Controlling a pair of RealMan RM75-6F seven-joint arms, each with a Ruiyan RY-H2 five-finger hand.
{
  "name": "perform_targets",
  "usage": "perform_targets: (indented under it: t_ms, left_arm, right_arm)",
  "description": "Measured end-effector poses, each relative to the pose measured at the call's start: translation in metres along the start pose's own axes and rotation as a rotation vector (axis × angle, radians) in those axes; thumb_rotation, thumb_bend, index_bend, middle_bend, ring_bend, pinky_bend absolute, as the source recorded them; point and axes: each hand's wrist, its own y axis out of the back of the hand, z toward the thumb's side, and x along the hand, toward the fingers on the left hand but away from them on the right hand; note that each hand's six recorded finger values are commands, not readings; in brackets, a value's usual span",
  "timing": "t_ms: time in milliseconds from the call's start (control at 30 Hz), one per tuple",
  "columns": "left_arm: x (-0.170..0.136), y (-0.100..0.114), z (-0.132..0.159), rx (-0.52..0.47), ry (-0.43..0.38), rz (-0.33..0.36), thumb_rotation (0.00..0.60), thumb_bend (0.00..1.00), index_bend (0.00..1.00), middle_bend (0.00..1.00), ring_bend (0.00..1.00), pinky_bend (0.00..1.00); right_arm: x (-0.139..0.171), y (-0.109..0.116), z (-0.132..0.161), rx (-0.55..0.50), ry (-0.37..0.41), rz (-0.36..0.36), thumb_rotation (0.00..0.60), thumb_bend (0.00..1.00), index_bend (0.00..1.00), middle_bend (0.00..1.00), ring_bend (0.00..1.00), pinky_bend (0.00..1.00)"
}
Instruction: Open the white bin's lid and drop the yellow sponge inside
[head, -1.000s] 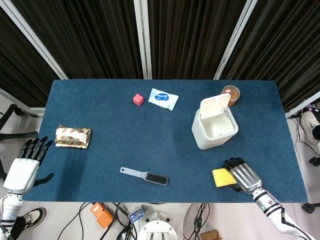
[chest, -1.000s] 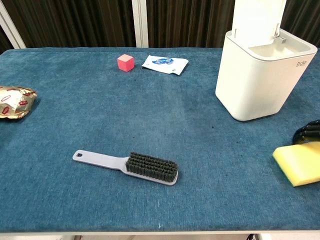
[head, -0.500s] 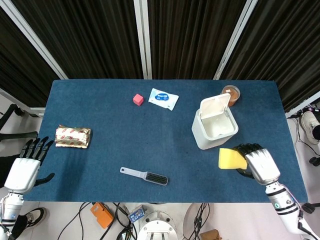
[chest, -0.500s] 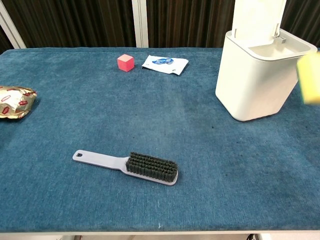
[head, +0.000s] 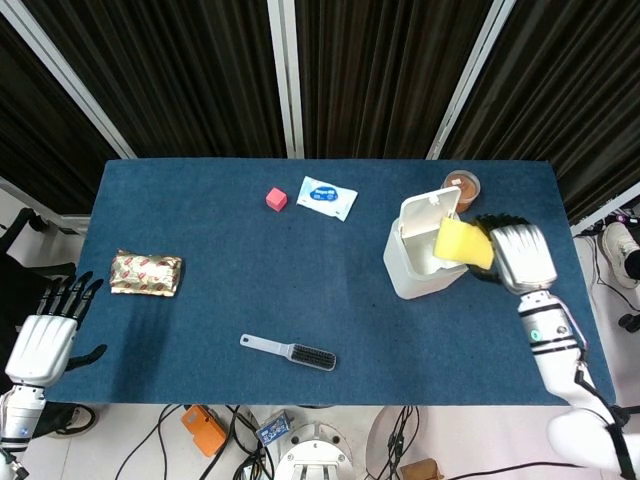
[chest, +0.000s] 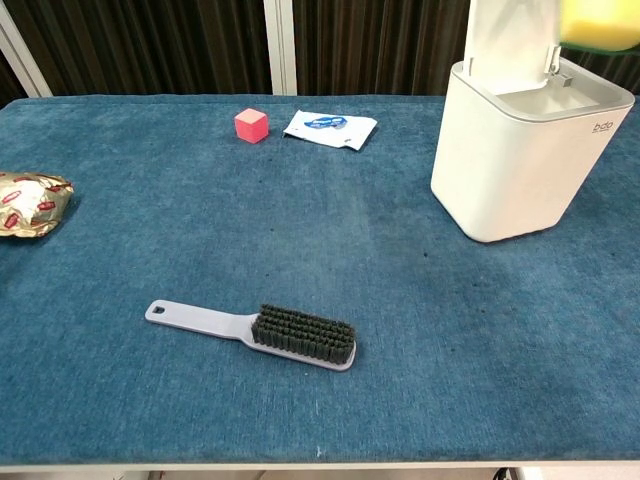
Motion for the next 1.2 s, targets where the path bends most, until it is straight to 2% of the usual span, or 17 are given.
perform_targets:
  t_ms: [100, 200, 367, 567, 667, 767, 833, 900, 1067, 1133, 1200]
  left_arm:
    - [0.001, 0.001, -0.001, -0.002, -0.002, -0.002, 0.6, 0.1, 0.0, 0.0, 0.0, 0.0]
    - [0.0, 0.001, -0.001, -0.004, -0.004, -0.001, 0.6, 0.1, 0.0, 0.0, 0.0, 0.0]
    - [-0.003, 0.004, -0.002, -0.011, -0.002, 0.013, 0.6, 0.1, 0.0, 0.0, 0.0, 0.0]
    - [-0.004, 0.004, -0.002, -0.013, -0.007, 0.013, 0.6, 0.1, 0.0, 0.0, 0.0, 0.0]
    - [-0.004, 0.005, -0.002, -0.011, -0.007, 0.016, 0.6, 0.1, 0.0, 0.0, 0.0, 0.0]
    - [-0.004, 0.005, -0.001, -0.012, -0.005, 0.02, 0.6, 0.1, 0.0, 0.0, 0.0, 0.0]
    - [-0.005, 0.005, -0.001, -0.012, -0.005, 0.021, 0.6, 0.1, 0.0, 0.0, 0.0, 0.0]
    - [-0.005, 0.005, -0.001, -0.012, -0.005, 0.023, 0.6, 0.1, 0.0, 0.0, 0.0, 0.0]
    - [-0.006, 0.003, 0.001, -0.006, -0.011, 0.02, 0.6, 0.1, 0.0, 0.0, 0.0, 0.0]
    - [-0.007, 0.003, 0.003, -0.004, -0.017, 0.021, 0.6, 0.1, 0.0, 0.0, 0.0, 0.0]
    - [-0.007, 0.002, 0.004, 0.002, -0.02, 0.02, 0.6, 0.1, 0.0, 0.0, 0.0, 0.0]
  right_arm:
    - [-0.012, -0.014, 0.016, 0.006, 0.027, 0.026, 0.6, 0.43, 0.11, 0.35, 0.26, 0.37]
    - [-0.02, -0.027, 0.025, 0.022, 0.048, 0.04, 0.6, 0.43, 0.01, 0.27, 0.19, 0.34]
    - [-0.018, -0.038, 0.03, 0.042, 0.075, 0.061, 0.6, 0.42, 0.0, 0.16, 0.1, 0.28]
    - [0.001, -0.03, 0.02, 0.051, 0.078, 0.039, 0.6, 0.37, 0.0, 0.11, 0.06, 0.25]
    - [0.017, -0.024, 0.013, 0.054, 0.085, 0.008, 0.6, 0.37, 0.0, 0.05, 0.01, 0.18]
    - [0.045, -0.021, 0.001, 0.069, 0.085, -0.024, 0.6, 0.37, 0.0, 0.0, 0.0, 0.07]
    - [0.074, -0.023, -0.013, 0.09, 0.064, -0.036, 0.6, 0.37, 0.0, 0.0, 0.0, 0.01]
    - [0.104, -0.027, -0.027, 0.107, 0.026, -0.043, 0.6, 0.37, 0.0, 0.0, 0.0, 0.0]
    - [0.187, -0.036, -0.068, 0.12, -0.128, -0.087, 0.6, 0.37, 0.0, 0.0, 0.0, 0.0]
    - [0.21, -0.038, -0.078, 0.121, -0.149, -0.113, 0.6, 0.37, 0.0, 0.0, 0.0, 0.0]
    - [0.223, -0.038, -0.08, 0.106, -0.137, -0.133, 0.6, 0.37, 0.0, 0.0, 0.0, 0.0]
